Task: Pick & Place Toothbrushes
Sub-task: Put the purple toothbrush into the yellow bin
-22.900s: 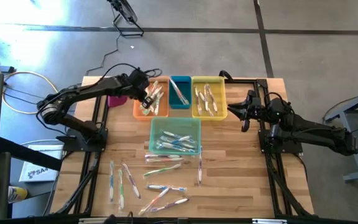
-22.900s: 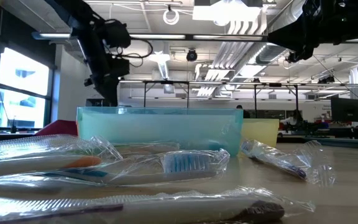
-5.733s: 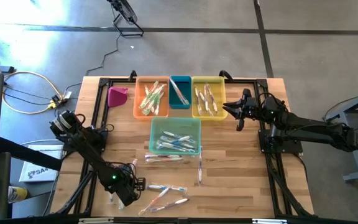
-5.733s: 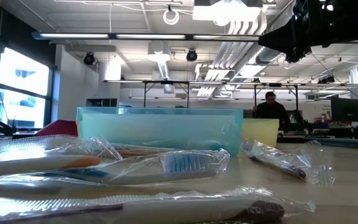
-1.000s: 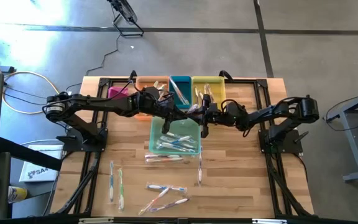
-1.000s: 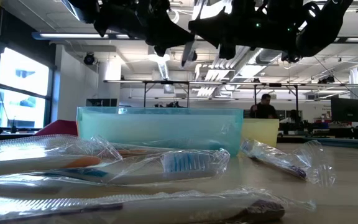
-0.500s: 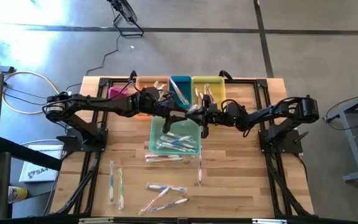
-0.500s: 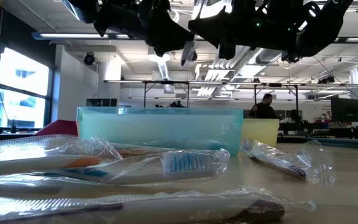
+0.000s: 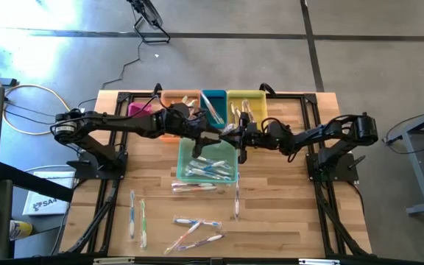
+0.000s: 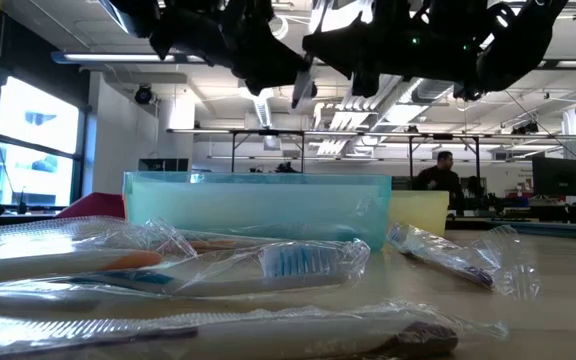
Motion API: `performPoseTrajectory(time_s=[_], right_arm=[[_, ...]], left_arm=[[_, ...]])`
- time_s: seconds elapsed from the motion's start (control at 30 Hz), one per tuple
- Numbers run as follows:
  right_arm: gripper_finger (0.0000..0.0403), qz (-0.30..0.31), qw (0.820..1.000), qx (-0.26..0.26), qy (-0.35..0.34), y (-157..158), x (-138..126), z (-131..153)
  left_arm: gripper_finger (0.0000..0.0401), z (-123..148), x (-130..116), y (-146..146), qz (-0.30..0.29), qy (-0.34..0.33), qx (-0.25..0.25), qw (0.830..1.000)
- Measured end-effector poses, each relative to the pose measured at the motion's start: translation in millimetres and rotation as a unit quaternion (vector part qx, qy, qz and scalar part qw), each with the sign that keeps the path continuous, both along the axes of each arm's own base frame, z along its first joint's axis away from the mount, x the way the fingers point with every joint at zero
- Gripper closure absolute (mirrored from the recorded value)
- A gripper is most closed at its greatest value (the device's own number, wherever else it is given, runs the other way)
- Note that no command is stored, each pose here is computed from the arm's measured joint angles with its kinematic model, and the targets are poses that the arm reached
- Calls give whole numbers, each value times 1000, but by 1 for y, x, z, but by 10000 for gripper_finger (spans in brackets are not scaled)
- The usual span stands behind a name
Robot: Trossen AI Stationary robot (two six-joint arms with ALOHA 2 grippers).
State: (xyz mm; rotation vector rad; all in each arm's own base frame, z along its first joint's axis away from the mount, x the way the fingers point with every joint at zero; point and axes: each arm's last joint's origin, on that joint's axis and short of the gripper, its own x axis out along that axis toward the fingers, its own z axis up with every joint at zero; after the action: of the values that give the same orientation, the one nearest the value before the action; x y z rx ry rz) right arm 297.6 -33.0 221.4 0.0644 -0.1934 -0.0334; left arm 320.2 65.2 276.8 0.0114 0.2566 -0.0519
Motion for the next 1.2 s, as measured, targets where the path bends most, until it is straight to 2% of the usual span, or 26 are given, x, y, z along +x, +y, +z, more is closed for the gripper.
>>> performPoseTrajectory(time_s=[0.23, 0.33, 0.5, 0.73, 0.87, 1.2], right_arm=[[390, -26, 999, 7, 20, -2, 0, -4], [390, -25, 999, 8, 23, -2, 1, -4], [390, -35, 999, 10, 23, -3, 0, -3], [390, -63, 997, 17, 32, -5, -1, -5], [390, -86, 994, 44, 41, -9, -3, -4], [390, -137, 987, 59, 57, -15, -12, 4]], left_arm=[[233, 3, -19, 15, 24, 24, -11, 999], [233, 4, -34, 14, 20, -9, -5, 1000], [233, -5, -72, 9, 27, -63, 21, 997], [233, -9, -127, 1, 50, -92, 53, 993], [233, -8, -155, -3, 68, -93, 66, 991], [233, -10, -203, -13, 125, -122, 105, 979]])
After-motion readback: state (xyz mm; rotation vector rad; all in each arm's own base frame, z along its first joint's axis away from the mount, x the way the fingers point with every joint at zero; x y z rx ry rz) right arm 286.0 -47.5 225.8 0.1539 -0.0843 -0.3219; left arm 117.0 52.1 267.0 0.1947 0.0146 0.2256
